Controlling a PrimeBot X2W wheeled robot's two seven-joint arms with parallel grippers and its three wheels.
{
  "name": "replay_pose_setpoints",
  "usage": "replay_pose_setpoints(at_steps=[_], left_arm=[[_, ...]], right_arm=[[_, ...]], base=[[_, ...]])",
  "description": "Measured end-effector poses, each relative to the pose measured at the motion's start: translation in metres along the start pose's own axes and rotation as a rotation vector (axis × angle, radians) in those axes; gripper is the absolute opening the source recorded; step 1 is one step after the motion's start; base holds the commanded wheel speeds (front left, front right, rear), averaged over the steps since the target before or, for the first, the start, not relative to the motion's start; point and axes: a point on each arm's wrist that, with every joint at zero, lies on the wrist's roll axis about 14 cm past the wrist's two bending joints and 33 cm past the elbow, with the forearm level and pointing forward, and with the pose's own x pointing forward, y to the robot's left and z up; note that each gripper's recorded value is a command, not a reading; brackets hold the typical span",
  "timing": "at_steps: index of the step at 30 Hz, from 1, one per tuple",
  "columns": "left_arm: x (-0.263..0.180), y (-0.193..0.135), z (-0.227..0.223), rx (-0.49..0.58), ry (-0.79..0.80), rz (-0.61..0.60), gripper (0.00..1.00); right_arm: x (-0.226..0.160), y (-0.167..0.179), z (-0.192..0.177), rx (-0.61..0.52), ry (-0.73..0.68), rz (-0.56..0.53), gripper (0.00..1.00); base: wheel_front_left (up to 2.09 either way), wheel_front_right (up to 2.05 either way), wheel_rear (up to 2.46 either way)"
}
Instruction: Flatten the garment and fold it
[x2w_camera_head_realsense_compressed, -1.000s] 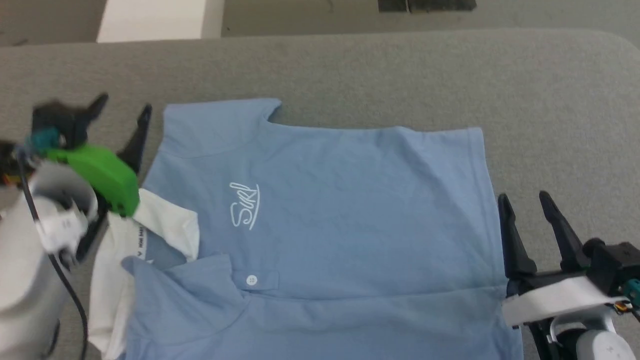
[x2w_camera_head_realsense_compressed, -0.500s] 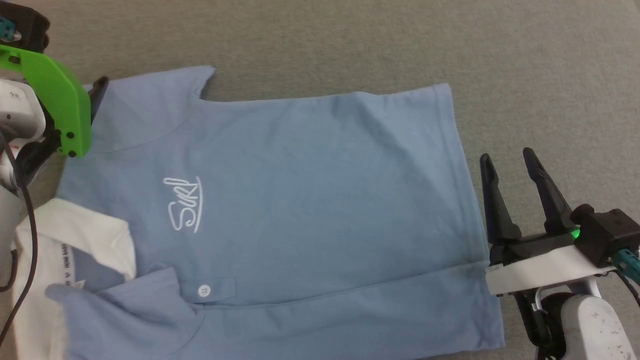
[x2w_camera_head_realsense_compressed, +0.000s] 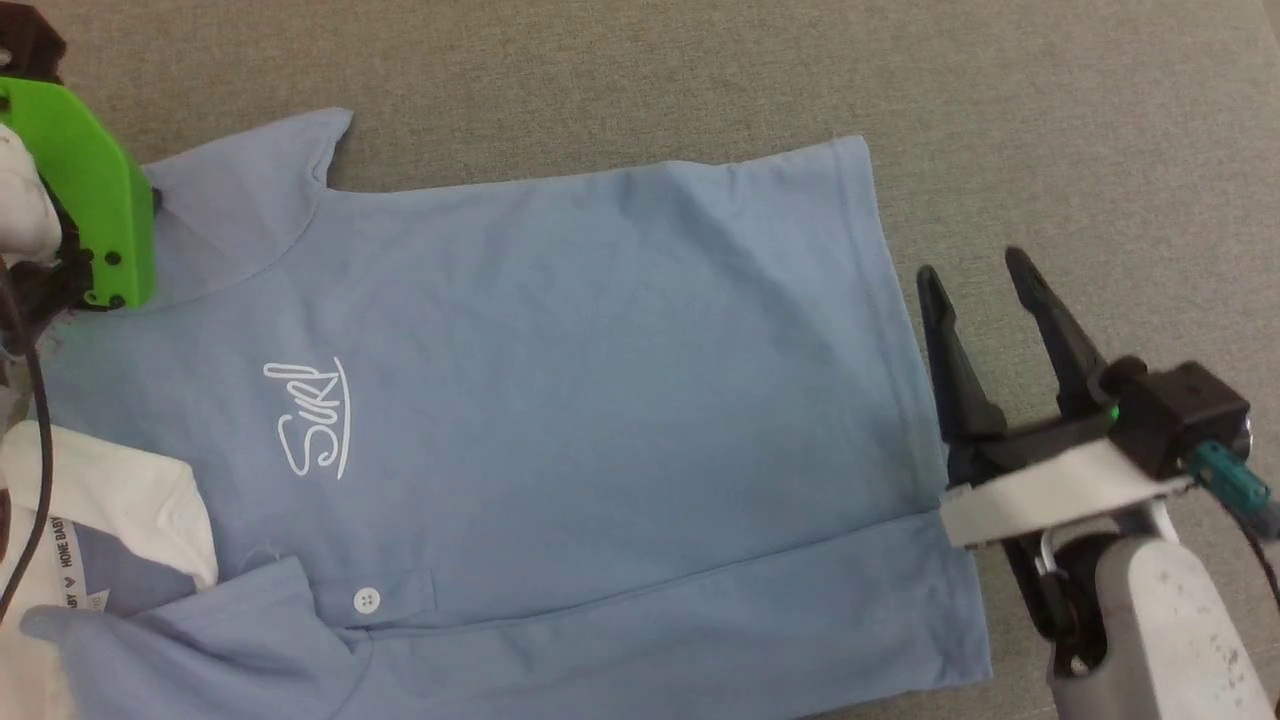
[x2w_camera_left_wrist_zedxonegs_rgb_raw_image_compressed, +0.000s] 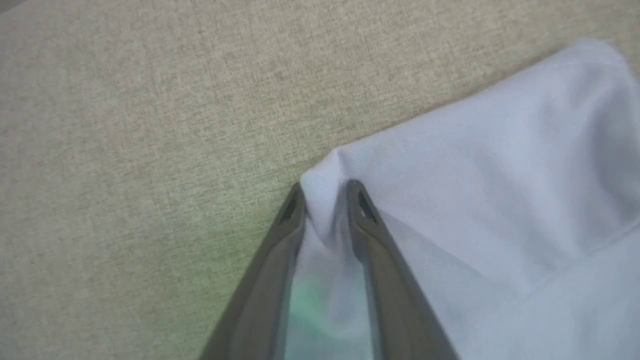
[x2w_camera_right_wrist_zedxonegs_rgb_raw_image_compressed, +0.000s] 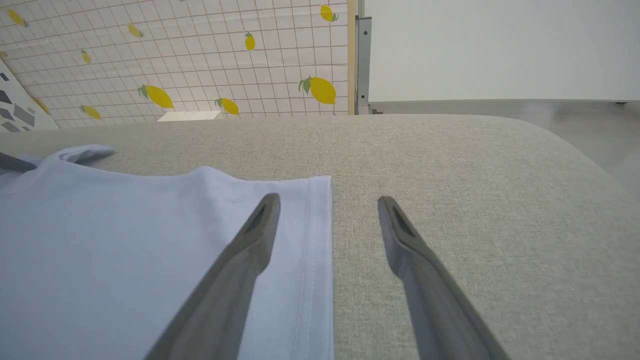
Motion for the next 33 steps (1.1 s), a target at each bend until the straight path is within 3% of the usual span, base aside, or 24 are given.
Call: replay_pose_setpoints(at_steps=[9,16,21,22,25,29,33], left_arm=[[-0.006,-0.007,0.001,0.006,-0.011,-0.029,0.0],[-0.01,-0.007,-0.004,0.019,-0.011,-0.039,0.0],[-0.01,-0.007,-0.006,0.027,-0.018,-0.048,0.0],[-0.01,-0.007,-0.006,0.026,-0.019,-0.048,0.0],[-0.011,-0.008,-0.005,0.028,-0.035,-0.056,0.0],[-0.013,-0.01,0.001,0.037,-0.087,-0.06,0.0],[-0.021,-0.011,0.018,0.058,-0.226,-0.046,0.0]], right_arm=[[0.065,0.007,0.025,-0.142,0.042,0.092,1.0],[0.092,-0.001,-0.033,-0.124,0.466,0.077,1.0],[0.095,0.005,-0.055,-0.138,0.689,0.091,0.99],[0.095,0.005,-0.057,-0.144,0.719,0.089,0.65],[0.095,0.004,-0.056,-0.178,0.795,0.082,0.04],[0.096,0.001,-0.049,-0.201,0.784,0.072,0.0],[0.104,0.006,-0.026,-0.191,0.648,0.081,0.0]], base=[[0.0,0.0,0.0],[0.0,0.0,0.0],[0.0,0.0,0.0],[0.0,0.0,0.0],[0.0,0.0,0.0],[0.0,0.0,0.0],[0.0,0.0,0.0]])
